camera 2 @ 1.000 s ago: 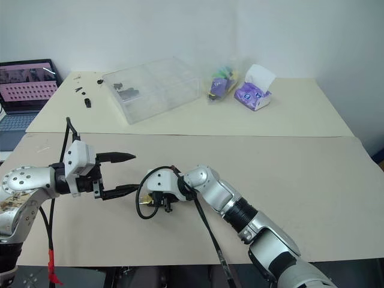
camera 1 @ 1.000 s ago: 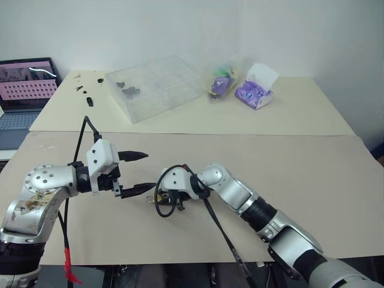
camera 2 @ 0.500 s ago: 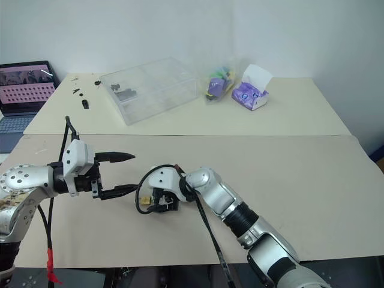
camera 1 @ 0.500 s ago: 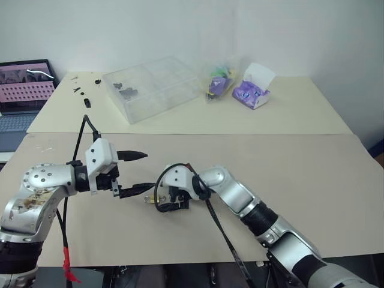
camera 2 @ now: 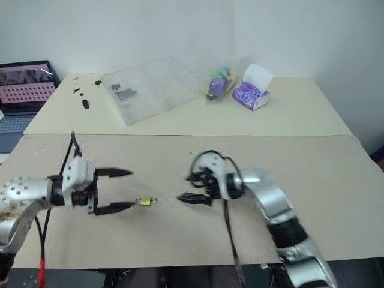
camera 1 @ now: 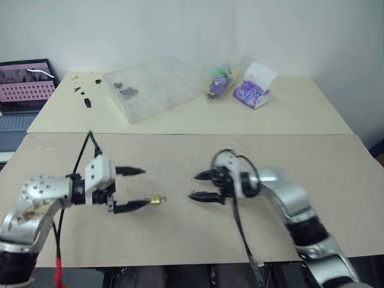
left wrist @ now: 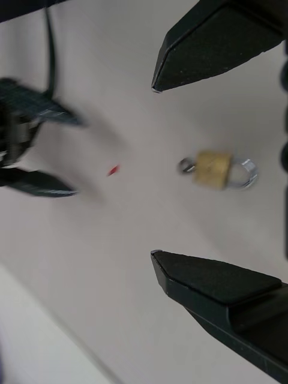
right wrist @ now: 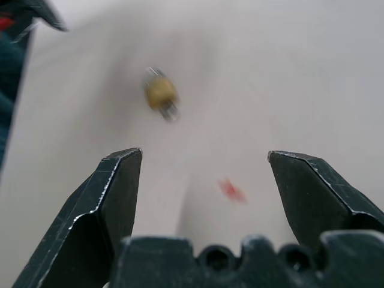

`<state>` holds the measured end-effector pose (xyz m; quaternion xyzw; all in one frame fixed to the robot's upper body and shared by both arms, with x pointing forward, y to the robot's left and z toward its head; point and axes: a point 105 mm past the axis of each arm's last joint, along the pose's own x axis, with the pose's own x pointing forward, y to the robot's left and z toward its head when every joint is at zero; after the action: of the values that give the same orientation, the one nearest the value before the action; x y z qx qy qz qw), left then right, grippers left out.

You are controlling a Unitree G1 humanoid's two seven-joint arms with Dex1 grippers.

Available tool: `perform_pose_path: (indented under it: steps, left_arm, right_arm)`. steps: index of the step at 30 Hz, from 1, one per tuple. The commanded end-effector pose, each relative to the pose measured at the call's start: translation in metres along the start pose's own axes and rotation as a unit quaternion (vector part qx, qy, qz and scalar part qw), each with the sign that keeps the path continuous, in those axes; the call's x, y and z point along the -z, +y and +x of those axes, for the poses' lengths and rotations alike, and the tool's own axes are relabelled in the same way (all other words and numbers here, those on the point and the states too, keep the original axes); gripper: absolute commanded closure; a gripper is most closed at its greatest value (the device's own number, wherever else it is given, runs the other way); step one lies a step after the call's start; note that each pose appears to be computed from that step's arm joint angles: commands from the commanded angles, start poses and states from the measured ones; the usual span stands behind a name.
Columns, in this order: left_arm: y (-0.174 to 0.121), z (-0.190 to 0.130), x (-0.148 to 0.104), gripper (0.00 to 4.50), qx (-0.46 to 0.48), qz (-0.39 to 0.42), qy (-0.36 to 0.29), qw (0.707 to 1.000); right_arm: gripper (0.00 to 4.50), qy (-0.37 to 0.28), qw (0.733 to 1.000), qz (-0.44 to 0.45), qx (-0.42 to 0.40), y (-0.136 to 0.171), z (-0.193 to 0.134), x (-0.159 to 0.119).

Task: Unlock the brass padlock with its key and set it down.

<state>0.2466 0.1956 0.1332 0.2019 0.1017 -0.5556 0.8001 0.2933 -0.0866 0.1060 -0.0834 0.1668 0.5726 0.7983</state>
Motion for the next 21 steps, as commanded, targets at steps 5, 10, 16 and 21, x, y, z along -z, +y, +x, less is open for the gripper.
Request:
perform_pose_path:
  steps: [5, 10, 16, 21]
  left_arm:
    - [0.004, 0.01, 0.017, 0.0, 0.025, 0.056, 0.007, 0.998]
    - [0.017, 0.025, 0.031, 0.0, 0.041, 0.081, 0.011, 0.996]
    - [0.029, 0.035, 0.052, 0.0, 0.059, 0.085, 0.028, 0.994]
    - [0.028, 0.052, 0.058, 0.0, 0.074, 0.08, 0.017, 0.994]
  right_arm:
    - [0.55, -0.067, 0.994, 0.02, 0.087, -0.006, -0.04, -0.011]
    - [0.55, -0.091, 0.985, 0.029, 0.145, -0.008, -0.053, -0.017]
    - [0.55, -0.129, 0.97, 0.025, 0.204, -0.006, -0.074, -0.035]
    - [0.55, -0.142, 0.963, 0.029, 0.229, -0.002, -0.083, -0.039]
